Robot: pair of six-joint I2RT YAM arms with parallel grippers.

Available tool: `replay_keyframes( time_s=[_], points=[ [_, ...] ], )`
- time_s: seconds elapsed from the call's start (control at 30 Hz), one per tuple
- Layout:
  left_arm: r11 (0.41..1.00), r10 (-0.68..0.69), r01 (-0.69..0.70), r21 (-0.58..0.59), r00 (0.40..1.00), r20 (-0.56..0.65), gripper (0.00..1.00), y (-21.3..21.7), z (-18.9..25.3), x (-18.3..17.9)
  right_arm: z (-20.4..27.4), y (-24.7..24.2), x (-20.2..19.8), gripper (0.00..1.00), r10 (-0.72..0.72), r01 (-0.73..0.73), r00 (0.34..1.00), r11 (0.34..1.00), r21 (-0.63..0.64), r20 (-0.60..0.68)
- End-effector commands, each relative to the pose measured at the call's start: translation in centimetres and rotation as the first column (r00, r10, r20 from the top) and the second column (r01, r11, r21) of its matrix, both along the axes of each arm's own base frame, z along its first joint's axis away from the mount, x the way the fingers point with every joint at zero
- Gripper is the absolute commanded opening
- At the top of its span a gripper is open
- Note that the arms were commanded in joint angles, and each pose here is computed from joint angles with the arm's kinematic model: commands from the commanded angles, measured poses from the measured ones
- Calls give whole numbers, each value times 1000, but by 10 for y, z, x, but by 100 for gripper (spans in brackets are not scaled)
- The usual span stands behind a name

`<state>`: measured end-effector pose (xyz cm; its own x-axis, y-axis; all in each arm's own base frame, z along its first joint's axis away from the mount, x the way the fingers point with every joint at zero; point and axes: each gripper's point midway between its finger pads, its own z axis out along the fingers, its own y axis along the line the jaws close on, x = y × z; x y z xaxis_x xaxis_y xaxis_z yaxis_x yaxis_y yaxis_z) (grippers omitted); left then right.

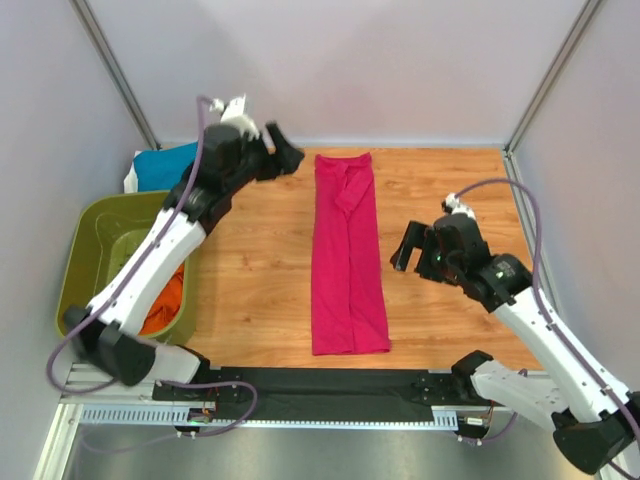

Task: Fold and stack the t-shirts
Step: Fold the tshirt

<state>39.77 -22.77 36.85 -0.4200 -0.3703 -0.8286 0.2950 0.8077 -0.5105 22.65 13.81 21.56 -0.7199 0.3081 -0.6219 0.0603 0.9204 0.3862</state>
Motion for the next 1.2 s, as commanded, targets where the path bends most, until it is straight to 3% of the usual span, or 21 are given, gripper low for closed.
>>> replay_keyframes(
  time_s=[0.0,0.03,0.07,0.13,0.23,0.33,0.47,0.7,1.0,1.17],
  points=[
    [996,-60,72,42,967,-247,79,9,-100,-61,-69,2,-37,99,80,-71,975,996,48,-207],
    [997,-80,82,0,968,-240,78,12,-95,-83,-77,10,-46,99,120,-98,963,990,101,-241],
    [995,-88,98,12,937,-337,78,11,-134,-107,-99,14,-60,97,145,-107,944,984,142,-297],
    [993,-98,115,17,911,-401,77,15,-163,-140,-114,22,-64,95,168,-112,935,975,190,-312],
    [990,-138,132,-44,881,-452,76,5,-187,-177,-145,21,-81,93,183,-113,911,972,204,-370],
    [984,-180,145,-107,808,-560,73,-1,-241,-218,-151,26,-82,88,214,-133,913,961,242,-348],
    [974,-225,170,-148,762,-608,72,-16,-265,-251,-159,31,-92,88,239,-136,906,946,294,-349],
    [966,-255,212,-149,681,-686,67,-42,-293,-286,-184,30,-109,76,244,-118,875,945,306,-418],
    [972,-229,191,-135,658,-717,63,-47,-322,-296,-201,30,-120,58,240,-99,861,944,316,-448],
    [980,-192,174,-102,653,-733,61,-45,-335,-299,-204,31,-124,53,245,-101,858,942,320,-452]
  ],
)
